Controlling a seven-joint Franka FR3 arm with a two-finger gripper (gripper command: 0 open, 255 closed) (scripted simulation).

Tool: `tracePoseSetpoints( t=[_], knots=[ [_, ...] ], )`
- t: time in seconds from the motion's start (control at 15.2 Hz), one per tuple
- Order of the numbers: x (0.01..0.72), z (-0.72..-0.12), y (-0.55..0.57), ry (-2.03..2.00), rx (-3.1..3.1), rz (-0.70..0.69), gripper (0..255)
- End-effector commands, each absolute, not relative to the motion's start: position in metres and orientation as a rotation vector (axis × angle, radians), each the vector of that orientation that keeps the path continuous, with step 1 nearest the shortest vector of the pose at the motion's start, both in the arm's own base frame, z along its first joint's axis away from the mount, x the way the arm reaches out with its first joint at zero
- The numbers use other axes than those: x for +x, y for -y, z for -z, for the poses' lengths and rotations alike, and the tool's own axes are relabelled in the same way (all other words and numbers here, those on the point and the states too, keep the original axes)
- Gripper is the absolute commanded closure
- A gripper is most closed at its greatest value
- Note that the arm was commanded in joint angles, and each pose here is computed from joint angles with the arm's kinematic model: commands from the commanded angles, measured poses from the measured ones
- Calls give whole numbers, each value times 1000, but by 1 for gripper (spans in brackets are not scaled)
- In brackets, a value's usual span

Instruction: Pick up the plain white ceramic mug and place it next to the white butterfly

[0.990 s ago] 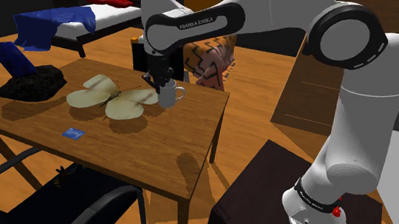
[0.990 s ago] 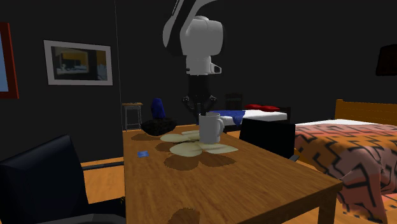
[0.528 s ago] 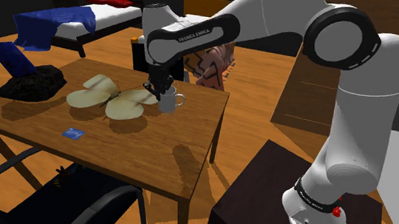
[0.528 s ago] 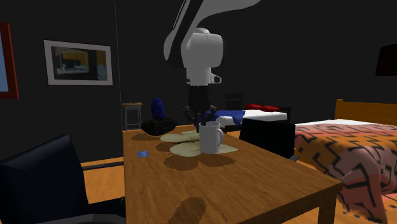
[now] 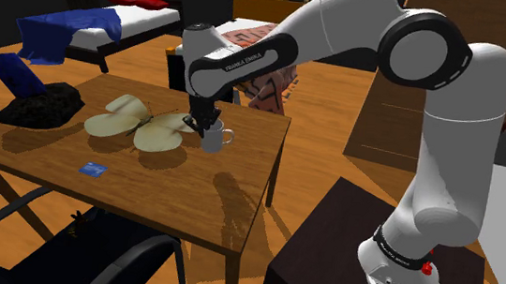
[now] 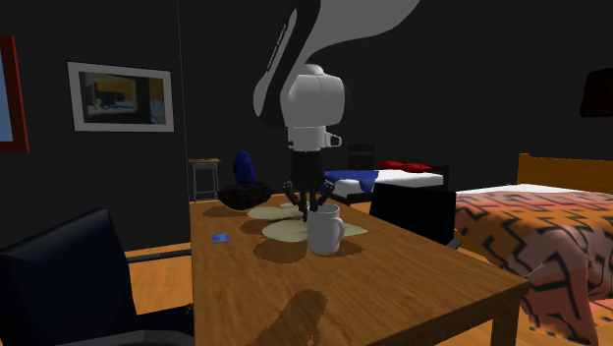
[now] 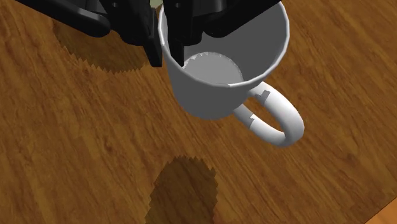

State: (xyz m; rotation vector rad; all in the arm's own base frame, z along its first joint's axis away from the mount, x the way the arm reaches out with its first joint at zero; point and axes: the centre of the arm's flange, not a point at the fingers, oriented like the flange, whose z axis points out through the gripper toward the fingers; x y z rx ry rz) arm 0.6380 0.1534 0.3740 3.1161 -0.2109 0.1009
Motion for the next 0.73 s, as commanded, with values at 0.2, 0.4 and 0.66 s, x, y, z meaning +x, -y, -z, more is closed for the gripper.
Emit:
tracePoseSetpoints(
  t=[0.2, 0.4, 0.66],
  knots=[
    [638, -347, -154, 211, 3116, -102, 255],
    [638, -331, -154, 211, 3116, -102, 255],
    [638, -314, -154, 211, 3116, -102, 255]
  ],
)
